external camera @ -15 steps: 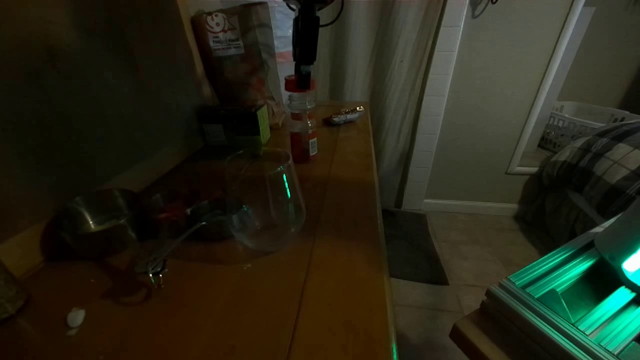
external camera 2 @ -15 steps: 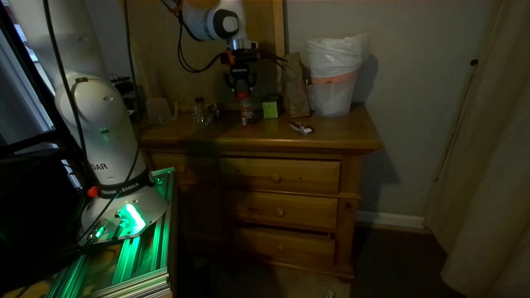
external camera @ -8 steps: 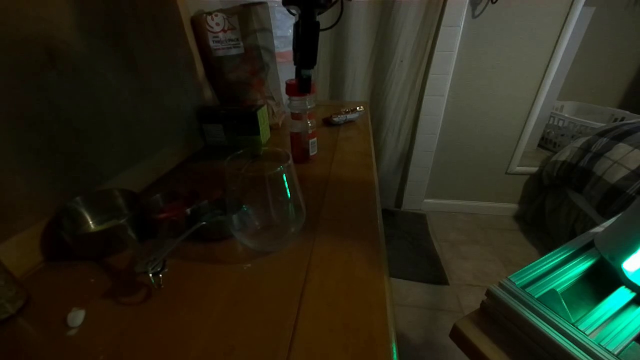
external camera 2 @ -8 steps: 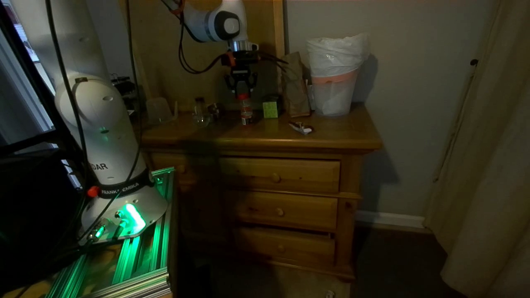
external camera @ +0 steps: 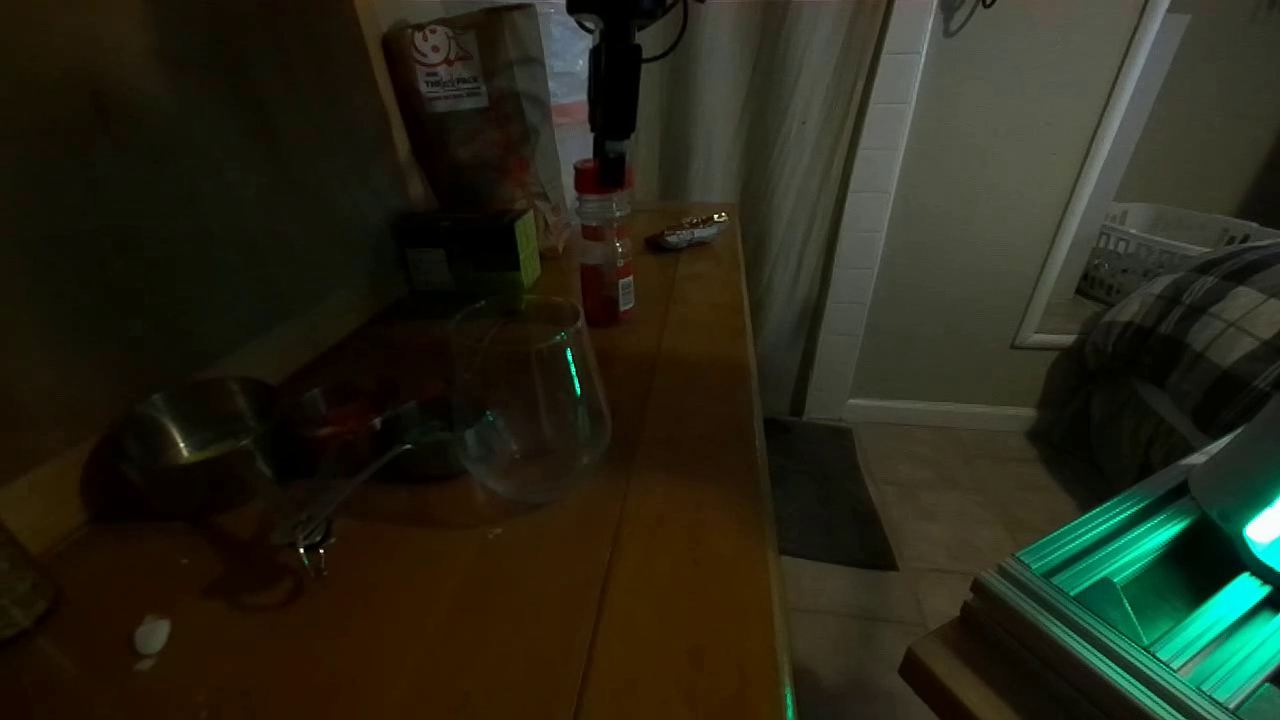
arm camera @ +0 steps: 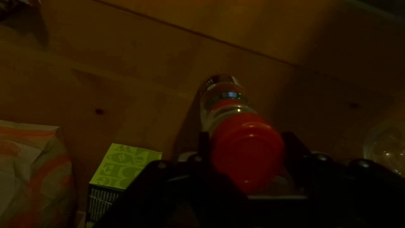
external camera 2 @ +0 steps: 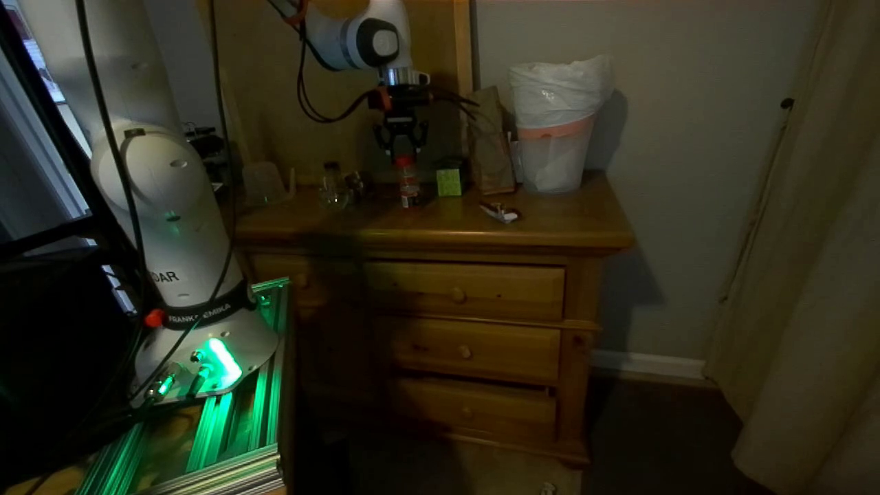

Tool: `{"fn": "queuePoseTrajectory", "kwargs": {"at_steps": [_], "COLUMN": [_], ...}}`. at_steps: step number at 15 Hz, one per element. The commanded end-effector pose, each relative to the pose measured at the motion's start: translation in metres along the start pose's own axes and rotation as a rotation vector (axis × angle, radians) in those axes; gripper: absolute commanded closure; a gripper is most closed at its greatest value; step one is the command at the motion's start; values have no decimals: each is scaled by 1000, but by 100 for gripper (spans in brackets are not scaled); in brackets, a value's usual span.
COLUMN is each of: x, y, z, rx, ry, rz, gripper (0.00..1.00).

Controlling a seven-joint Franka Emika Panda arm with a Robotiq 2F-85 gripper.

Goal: Put the lid on the bottle

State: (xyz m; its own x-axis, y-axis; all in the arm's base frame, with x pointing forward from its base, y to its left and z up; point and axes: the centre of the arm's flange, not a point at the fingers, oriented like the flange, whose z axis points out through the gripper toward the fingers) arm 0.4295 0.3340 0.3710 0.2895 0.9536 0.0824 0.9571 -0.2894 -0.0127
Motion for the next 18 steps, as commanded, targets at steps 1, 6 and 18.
{"fn": "queuePoseTrajectory", "kwargs": {"at_steps": [1,6,18], "x": [4,5,7], "y": [6,6,9], "z": [3,5,3], "rx": [4,7,1], "ry": [-18,-16,-12], "rz": [-15,-16,-13], "gripper": [67,67,67]}}
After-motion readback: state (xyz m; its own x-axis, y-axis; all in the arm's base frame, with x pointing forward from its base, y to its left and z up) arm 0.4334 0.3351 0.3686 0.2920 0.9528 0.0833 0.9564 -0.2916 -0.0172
